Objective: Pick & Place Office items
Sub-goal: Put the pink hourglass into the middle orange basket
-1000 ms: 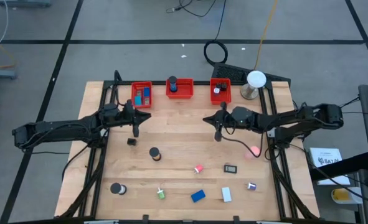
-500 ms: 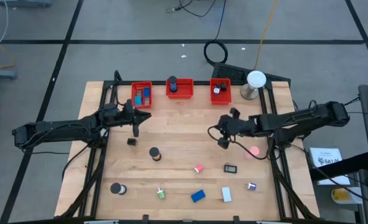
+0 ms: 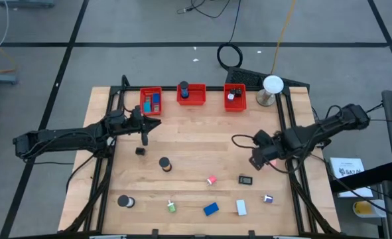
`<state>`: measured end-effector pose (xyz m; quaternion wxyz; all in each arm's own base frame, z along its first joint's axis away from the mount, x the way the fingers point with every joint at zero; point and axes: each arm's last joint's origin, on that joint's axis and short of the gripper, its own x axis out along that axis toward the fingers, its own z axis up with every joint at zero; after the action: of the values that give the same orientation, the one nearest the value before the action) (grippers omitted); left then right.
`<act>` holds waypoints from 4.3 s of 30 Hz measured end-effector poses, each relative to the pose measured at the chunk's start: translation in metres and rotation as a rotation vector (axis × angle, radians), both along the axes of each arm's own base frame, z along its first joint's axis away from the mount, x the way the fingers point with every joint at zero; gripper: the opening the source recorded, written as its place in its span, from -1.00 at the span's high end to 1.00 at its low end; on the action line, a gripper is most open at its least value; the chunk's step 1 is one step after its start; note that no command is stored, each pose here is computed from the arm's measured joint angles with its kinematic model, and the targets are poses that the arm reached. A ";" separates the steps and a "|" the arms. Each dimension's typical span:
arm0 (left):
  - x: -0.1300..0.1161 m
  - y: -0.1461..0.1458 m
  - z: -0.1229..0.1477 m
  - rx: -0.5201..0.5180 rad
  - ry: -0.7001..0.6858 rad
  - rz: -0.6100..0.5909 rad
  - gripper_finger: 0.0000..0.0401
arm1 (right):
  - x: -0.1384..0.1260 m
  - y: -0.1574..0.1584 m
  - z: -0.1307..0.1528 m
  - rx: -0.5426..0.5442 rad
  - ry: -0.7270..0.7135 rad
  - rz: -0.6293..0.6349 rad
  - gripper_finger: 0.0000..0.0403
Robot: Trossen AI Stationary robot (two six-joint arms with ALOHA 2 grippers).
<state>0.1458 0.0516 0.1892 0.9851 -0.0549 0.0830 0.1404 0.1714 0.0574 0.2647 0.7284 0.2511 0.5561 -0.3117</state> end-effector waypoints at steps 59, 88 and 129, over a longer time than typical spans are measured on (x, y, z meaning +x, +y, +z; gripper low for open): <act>0.000 0.000 0.000 -0.057 -0.019 0.012 0.77 | 0.130 -0.090 -0.012 -0.065 -0.015 0.274 0.07; -0.005 -0.005 -0.015 0.066 -0.286 -0.018 0.98 | 0.229 -0.180 -0.041 -0.142 -0.032 0.685 -0.02; -0.006 -0.004 -0.015 0.064 -0.285 -0.006 0.81 | 0.143 -0.147 -0.072 -0.450 -0.706 0.304 -0.65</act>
<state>0.1403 0.0471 0.1744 0.9886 -0.0427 -0.0623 0.1306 0.3148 -0.0898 0.1928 0.9477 0.0926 0.2222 -0.2095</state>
